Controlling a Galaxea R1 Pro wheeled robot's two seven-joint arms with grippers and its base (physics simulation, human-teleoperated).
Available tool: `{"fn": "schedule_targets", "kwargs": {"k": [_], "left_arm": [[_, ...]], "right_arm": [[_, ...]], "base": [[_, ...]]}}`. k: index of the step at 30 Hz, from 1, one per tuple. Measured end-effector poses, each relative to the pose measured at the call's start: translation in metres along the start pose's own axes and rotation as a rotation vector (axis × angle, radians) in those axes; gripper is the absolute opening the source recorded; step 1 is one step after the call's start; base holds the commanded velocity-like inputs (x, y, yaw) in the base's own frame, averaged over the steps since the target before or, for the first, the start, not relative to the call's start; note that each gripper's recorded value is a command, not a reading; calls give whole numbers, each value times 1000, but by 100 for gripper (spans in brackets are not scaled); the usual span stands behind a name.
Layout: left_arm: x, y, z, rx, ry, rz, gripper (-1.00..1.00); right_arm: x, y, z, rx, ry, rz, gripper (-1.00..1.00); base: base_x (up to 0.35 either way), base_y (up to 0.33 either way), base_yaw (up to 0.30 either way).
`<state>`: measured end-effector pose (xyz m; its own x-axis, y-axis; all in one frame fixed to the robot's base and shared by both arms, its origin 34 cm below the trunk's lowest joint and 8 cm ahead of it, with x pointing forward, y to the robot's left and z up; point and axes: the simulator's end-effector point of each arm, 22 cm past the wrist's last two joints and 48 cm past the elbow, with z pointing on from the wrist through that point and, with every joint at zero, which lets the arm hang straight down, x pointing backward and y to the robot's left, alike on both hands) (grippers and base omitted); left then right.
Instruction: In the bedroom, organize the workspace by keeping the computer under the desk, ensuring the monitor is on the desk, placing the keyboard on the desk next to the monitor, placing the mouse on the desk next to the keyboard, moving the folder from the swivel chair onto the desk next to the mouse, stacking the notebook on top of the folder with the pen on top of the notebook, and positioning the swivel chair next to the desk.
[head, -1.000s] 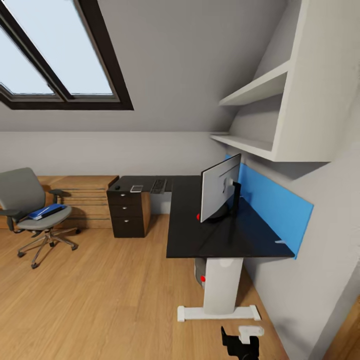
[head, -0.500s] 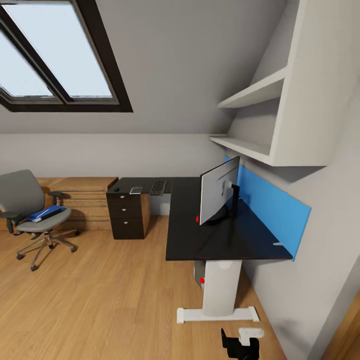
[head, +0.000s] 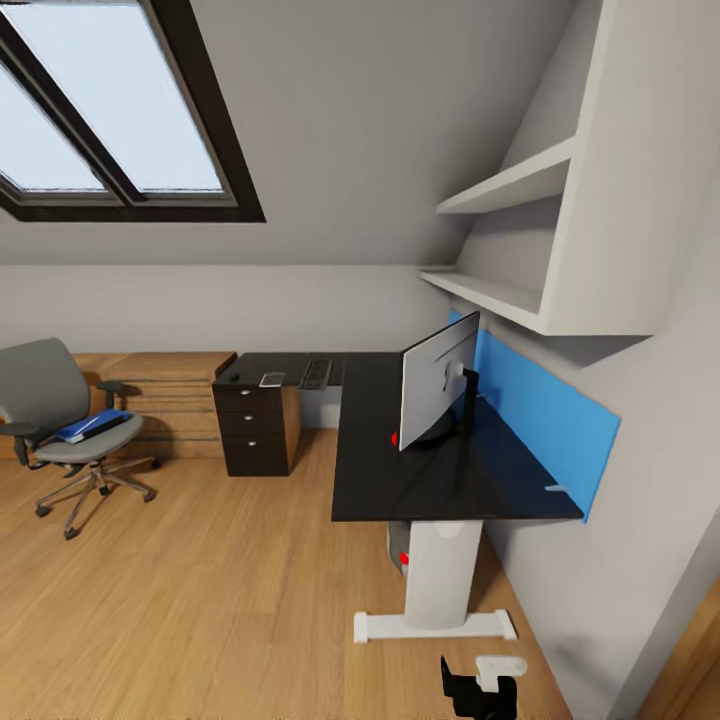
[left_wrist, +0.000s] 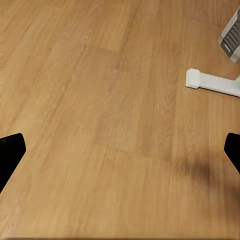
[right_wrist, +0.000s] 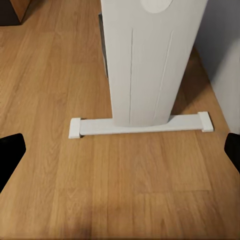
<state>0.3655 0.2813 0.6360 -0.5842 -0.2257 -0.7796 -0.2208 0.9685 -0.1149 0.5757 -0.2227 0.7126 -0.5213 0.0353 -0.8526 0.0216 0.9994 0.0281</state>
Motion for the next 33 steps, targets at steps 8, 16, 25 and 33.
{"fn": "schedule_targets", "kwargs": {"k": [8,16,25,33], "left_arm": [[-1,1,-8,-3,14,1,100],[-3,2,-17,-8,27,2,100],[-1,3,-26,-12,51,3,100],[1,5,-34,-19,76,1,100]], "right_arm": [[-1,0,-6,0,13,-1,100],[-1,0,-12,0,27,-1,100],[0,0,-18,0,40,-2,100],[0,1,-25,0,50,-2,100]], "base": [[0,0,0],[0,0,0],[0,0,-40],[0,0,-138]]}}
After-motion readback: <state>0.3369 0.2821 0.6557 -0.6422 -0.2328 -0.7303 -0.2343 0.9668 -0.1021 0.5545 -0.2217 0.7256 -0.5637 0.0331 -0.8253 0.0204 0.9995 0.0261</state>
